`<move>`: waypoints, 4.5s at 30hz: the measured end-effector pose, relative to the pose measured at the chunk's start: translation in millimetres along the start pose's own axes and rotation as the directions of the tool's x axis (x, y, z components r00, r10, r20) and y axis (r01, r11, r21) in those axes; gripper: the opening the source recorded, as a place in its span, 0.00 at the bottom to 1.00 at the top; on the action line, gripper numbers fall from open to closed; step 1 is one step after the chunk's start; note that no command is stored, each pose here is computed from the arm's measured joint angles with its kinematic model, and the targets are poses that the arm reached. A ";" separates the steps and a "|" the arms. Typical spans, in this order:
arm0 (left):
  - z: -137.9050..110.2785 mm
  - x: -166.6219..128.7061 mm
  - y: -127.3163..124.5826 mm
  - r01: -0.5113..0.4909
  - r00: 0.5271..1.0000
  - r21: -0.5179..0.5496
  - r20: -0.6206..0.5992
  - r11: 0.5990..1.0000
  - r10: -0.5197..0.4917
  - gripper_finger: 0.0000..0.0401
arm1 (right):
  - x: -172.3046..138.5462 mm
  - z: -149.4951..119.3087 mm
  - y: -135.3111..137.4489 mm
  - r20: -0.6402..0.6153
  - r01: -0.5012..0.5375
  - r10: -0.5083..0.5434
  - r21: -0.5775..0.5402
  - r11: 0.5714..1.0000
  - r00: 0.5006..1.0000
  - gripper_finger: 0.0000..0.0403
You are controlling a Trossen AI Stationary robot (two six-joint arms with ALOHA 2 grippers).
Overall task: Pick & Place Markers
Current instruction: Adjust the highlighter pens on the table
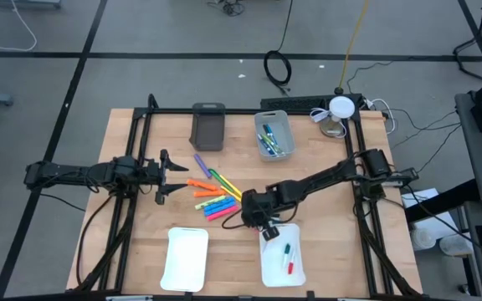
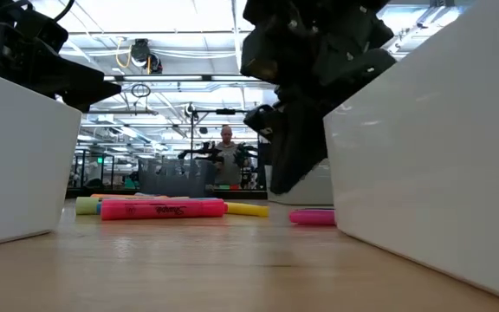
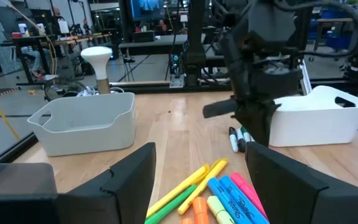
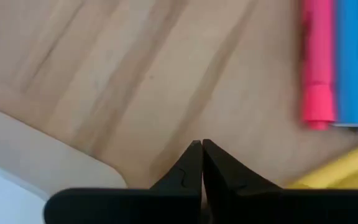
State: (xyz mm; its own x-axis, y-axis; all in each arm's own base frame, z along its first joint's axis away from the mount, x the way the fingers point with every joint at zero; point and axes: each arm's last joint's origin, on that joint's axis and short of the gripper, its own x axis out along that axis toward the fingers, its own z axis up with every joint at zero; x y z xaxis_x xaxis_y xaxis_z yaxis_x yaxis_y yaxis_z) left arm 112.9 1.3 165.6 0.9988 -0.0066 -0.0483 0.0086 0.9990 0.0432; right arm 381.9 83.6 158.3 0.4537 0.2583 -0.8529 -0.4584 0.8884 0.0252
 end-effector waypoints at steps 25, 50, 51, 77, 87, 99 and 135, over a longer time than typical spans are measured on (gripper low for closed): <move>0.0 0.0 0.0 0.000 1.000 0.000 0.000 1.000 0.000 0.63 | -100.8 -32.3 -6.4 -0.144 -0.051 0.093 0.270 0.961 0.985 0.00; 0.0 0.0 0.0 0.000 1.000 0.000 0.000 1.000 0.000 0.63 | -36.0 -134.6 6.9 -0.006 -0.279 0.304 0.381 0.882 0.953 0.00; -0.1 0.0 0.0 0.000 1.000 0.000 0.000 1.000 0.000 0.62 | -35.3 -132.7 6.3 0.011 -0.280 0.297 0.367 0.887 0.955 0.00; -0.1 0.0 0.0 0.000 1.000 0.000 -0.001 1.000 0.000 0.63 | -38.2 -105.1 -6.0 0.296 -0.334 0.256 0.254 0.908 0.920 0.00; -0.2 0.0 0.0 0.000 1.000 0.000 -0.001 1.000 0.000 0.62 | -24.5 -113.3 -0.3 0.218 -0.362 0.307 0.291 0.886 0.926 0.00; -0.2 0.0 0.0 0.000 1.000 0.000 -0.001 1.000 0.000 0.63 | -17.9 -115.4 -10.8 0.164 -0.104 0.057 0.291 0.951 0.985 0.00; -0.1 0.0 0.0 0.000 1.000 0.000 0.000 1.000 0.000 0.62 | -19.7 -104.6 11.9 0.238 -0.344 0.284 0.271 0.899 0.929 0.00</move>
State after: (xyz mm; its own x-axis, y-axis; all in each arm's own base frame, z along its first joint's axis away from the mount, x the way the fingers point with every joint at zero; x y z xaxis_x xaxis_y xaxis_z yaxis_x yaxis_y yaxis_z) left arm 112.9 1.3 165.4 0.9988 -0.0065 -0.0488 0.0086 0.9990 0.0432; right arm 287.6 49.5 120.8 0.4735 0.5823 -0.6608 -0.3615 0.8127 0.4571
